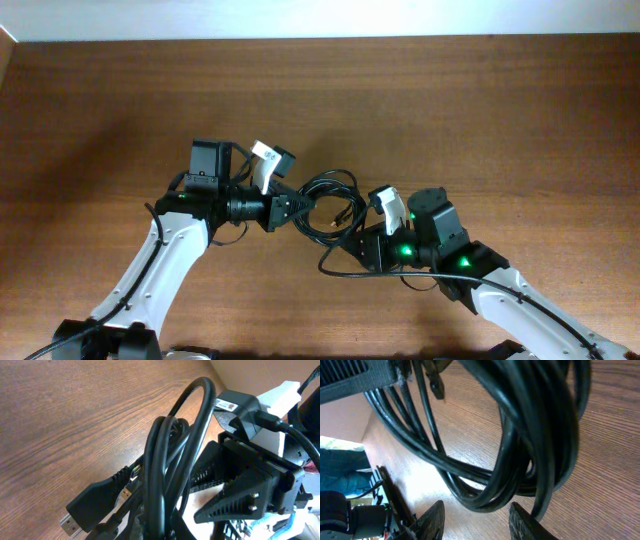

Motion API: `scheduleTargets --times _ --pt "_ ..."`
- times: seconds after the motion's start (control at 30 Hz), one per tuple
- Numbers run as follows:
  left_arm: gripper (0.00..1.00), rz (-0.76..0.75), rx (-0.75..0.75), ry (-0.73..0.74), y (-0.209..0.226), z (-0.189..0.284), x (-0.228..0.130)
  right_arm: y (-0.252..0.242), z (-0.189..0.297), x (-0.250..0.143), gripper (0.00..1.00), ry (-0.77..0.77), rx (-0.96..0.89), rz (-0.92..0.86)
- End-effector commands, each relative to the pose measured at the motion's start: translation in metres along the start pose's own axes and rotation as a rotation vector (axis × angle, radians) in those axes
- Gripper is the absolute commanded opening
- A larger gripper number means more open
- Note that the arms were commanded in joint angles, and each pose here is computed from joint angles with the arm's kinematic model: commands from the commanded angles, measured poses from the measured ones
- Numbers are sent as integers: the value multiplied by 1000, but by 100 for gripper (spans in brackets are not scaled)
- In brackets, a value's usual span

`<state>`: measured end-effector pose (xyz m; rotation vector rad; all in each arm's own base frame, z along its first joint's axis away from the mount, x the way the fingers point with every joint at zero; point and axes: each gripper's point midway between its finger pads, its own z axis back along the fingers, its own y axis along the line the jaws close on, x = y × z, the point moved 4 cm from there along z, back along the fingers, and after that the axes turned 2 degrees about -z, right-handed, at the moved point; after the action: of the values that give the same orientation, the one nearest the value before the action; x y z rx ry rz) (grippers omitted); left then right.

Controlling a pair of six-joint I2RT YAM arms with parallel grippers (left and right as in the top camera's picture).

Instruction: Untangle cables

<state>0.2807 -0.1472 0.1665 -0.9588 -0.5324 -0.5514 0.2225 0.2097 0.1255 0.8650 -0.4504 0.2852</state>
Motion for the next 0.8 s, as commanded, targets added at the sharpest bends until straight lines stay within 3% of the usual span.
scheduleTargets --times 0.0,0.13,0.3,0.6,0.63,0.67,0.7,0.77 --pt "0 46 -35 -34 1 12 4 -4 0 6 40 -25 -38 18" --pt "0 103 -30 -55 8 24 2 -3 1 15 40 -72 -47 92" --pt "0 83 -57 -27 -1 14 0 0 4 41 48 -206 -71 145" --pt "0 80 -59 -21 -3 13 0 13 13 72 47 -370 -50 221" --pt "0 80 -59 -21 -3 13 0 14 13 73 37 -375 -48 225" --pt "0 80 -59 -21 -3 13 0 13 14 73 18 -380 -56 223" --pt "0 80 -60 -21 -3 13 0 12 14 74 9 -384 -64 221" --pt "0 79 -59 -21 -3 13 0 13 13 73 7 -380 -62 221"
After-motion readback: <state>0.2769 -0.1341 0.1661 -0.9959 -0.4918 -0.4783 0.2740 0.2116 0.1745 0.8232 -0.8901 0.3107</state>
